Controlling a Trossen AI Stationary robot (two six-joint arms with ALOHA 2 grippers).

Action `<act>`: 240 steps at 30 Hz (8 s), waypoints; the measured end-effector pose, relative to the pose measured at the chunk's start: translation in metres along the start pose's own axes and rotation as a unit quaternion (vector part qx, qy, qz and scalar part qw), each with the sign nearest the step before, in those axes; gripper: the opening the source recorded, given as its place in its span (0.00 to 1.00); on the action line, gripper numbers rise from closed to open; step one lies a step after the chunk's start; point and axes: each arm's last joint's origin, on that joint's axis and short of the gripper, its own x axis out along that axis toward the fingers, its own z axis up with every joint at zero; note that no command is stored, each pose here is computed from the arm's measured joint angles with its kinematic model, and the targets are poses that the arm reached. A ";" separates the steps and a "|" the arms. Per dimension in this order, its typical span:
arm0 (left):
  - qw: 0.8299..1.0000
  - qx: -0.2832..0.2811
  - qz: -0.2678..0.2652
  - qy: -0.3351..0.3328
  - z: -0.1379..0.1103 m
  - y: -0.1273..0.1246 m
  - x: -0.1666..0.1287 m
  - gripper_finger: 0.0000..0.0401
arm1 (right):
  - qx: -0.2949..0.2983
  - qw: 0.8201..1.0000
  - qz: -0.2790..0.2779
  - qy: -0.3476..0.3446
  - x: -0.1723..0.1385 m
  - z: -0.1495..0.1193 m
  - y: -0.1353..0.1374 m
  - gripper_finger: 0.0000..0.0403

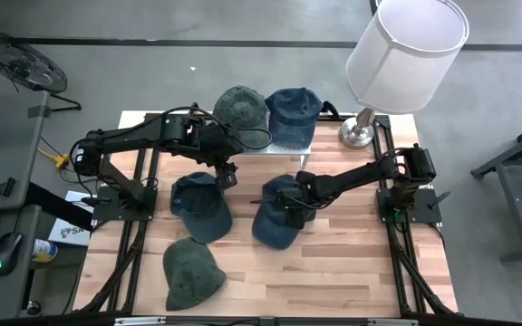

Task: Pick & Place hat
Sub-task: Stack the right blue cap on top of the blue cap on the shelf

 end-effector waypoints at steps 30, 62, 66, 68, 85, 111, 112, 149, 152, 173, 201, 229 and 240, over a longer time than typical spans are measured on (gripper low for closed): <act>0.994 0.004 -0.067 -0.089 0.018 -0.006 -0.002 0.51 | 0.000 0.988 0.144 -0.064 -0.103 -0.016 0.001 0.00; 0.958 0.015 -0.213 -0.191 0.068 -0.082 0.082 0.51 | -0.145 0.922 0.289 -0.214 -0.206 -0.053 -0.038 0.00; 0.953 0.022 -0.225 -0.203 0.072 -0.094 0.093 0.51 | -0.124 0.931 0.269 -0.215 -0.205 -0.053 -0.039 0.00; 0.949 0.027 -0.230 -0.214 0.073 -0.100 0.096 0.51 | -0.115 0.932 0.268 -0.214 -0.205 -0.052 -0.040 0.00; 0.948 0.084 -0.200 -0.234 0.075 -0.102 0.104 0.51 | -0.145 0.922 0.279 -0.226 -0.206 -0.051 -0.038 0.00; 0.937 0.103 -0.241 -0.230 0.075 -0.107 0.109 0.51 | -0.142 0.906 0.278 -0.287 -0.213 -0.042 -0.037 0.00; 0.937 0.103 -0.241 -0.231 0.075 -0.107 0.108 0.51 | -0.141 0.907 0.274 -0.287 -0.212 -0.042 -0.037 0.00; 0.939 0.062 -0.278 -0.192 0.071 -0.107 0.110 0.01 | -0.077 0.922 0.216 -0.312 -0.230 -0.057 -0.057 0.13; 0.935 0.060 -0.280 -0.208 0.074 -0.107 0.108 0.00 | -0.066 0.918 0.206 -0.334 -0.239 -0.063 -0.064 0.16; 0.906 -0.063 -0.276 -0.314 0.099 -0.092 0.099 0.00 | -0.199 0.887 0.047 -0.415 -0.266 -0.093 -0.048 0.52; 0.901 -0.122 -0.308 -0.280 0.099 -0.087 0.102 0.00 | -0.309 0.880 -0.126 -0.338 -0.236 -0.080 -0.012 0.45; 0.912 -0.088 -0.283 -0.285 0.098 -0.086 0.103 0.09 | -0.189 0.923 -0.012 -0.335 -0.234 -0.083 -0.010 0.06; 0.929 -0.040 -0.227 -0.290 0.091 -0.076 0.083 0.39 | -0.167 0.933 0.008 -0.318 -0.231 -0.084 -0.012 0.06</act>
